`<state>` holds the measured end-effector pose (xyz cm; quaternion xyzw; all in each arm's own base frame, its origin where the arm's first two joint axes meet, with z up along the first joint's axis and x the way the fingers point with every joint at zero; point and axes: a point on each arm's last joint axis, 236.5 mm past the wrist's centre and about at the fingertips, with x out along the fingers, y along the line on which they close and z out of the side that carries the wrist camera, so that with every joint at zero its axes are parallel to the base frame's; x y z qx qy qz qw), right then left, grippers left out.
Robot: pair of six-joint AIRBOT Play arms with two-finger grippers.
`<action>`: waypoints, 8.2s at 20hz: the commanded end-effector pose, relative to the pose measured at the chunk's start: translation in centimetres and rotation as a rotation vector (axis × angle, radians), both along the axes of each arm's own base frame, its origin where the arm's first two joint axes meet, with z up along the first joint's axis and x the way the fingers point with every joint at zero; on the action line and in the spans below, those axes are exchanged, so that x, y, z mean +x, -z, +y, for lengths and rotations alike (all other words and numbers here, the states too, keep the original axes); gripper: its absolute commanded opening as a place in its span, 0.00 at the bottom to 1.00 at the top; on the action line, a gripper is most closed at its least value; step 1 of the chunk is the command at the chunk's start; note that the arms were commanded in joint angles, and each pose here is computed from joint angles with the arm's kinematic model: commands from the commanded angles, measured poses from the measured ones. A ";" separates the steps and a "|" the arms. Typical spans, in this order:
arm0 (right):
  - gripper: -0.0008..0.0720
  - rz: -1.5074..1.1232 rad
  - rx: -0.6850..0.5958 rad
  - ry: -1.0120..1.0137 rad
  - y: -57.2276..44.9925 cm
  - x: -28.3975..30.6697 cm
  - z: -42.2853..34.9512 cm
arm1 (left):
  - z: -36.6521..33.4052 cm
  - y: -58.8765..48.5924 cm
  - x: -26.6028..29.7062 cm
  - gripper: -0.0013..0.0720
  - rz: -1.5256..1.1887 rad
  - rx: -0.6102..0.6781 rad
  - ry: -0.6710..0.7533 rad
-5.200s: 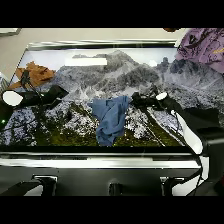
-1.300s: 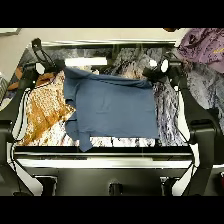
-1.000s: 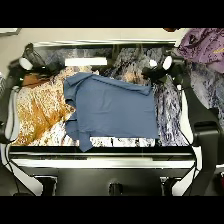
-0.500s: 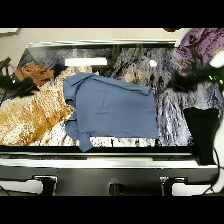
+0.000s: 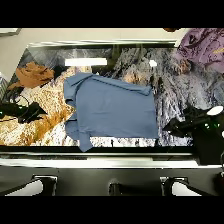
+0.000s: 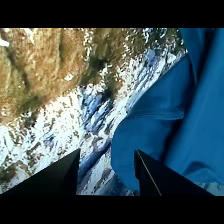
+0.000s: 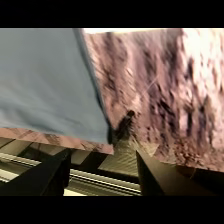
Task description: Fold the clothes and pants, and hang the long-sleeved shirts on hangers.
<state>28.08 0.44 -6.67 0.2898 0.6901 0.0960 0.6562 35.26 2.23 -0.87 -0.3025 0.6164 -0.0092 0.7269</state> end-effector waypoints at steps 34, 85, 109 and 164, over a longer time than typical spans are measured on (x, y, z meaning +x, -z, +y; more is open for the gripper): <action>0.05 -0.147 0.006 -0.023 -0.4 0.9 5.9 | -11.1 10.7 -6.3 0.50 0.031 -0.316 0.031; 0.05 -0.531 -0.431 0.060 -7.5 32.0 1.4 | 1.3 -2.5 27.7 0.04 -0.571 0.377 0.085; 0.20 0.067 -0.381 -0.126 1.9 20.1 2.3 | 0.4 6.9 15.1 0.14 0.039 0.311 0.345; 0.26 0.102 0.126 0.212 4.5 2.1 2.8 | -12.6 9.5 -12.8 0.04 0.132 -0.369 -0.088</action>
